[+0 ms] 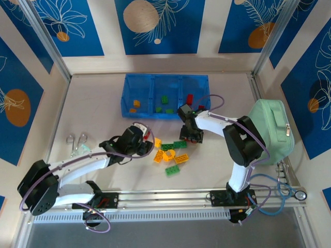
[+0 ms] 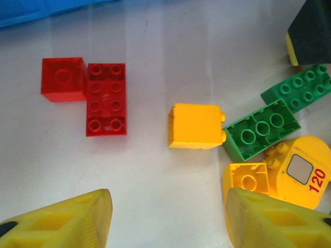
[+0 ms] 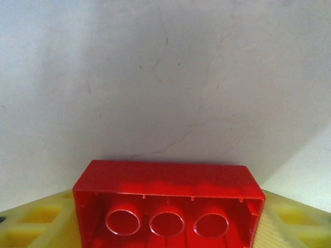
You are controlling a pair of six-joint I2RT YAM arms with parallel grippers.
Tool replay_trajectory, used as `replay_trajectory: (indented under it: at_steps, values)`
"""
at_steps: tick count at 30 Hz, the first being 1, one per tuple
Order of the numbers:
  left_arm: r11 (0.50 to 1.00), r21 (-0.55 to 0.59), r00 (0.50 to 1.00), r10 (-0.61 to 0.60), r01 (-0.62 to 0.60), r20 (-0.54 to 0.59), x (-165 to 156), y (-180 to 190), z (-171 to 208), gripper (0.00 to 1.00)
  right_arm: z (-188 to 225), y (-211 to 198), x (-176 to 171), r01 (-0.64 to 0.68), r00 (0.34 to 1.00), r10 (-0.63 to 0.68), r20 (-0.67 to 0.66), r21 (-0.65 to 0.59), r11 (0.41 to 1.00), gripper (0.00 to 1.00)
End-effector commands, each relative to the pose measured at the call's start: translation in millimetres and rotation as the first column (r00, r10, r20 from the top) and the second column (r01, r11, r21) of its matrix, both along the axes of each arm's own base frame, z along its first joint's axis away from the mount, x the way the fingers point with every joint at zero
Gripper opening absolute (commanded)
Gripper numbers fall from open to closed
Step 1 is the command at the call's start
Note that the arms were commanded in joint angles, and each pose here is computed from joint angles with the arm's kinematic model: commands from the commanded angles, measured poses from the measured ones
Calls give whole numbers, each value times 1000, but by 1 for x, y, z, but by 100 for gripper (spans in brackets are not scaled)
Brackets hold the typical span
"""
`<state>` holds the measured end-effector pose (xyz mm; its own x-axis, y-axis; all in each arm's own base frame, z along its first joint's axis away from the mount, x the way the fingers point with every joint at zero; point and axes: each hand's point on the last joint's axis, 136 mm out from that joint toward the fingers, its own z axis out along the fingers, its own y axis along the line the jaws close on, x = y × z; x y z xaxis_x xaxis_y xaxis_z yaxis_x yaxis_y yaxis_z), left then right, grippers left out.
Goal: Sort the legos into containers by color
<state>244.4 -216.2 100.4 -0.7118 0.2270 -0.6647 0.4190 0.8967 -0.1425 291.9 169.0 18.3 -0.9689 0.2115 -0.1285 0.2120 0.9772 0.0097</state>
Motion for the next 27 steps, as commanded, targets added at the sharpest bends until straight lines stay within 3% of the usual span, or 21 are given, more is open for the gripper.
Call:
replay_trajectory:
  at_steps: [1, 8, 15, 22, 27]
  values:
    - [998, -2, 998, 64, -64, 28, 4, 15, 3, 60, 2, 8, 2, -5, 1000, 5, 4, -4, 1000, 55]
    - [990, -5, 989, 141, -141, 39, 11, 40, 16, 60, 48, 3, 12, -23, 995, 28, 99, -45, 999, 49]
    - [876, -200, 896, 443, -439, -27, 28, 118, 63, 66, 127, -16, 57, -21, 961, 19, 275, 7, 1000, 50]
    - [859, -199, 882, 456, -471, -118, 19, 121, 39, 66, 146, -43, 111, 9, 955, -19, 298, 34, 999, 50]
    - [839, -274, 881, 426, -469, -205, 10, 107, 18, 65, 137, -59, 148, 33, 961, -47, 273, 57, 998, 50]
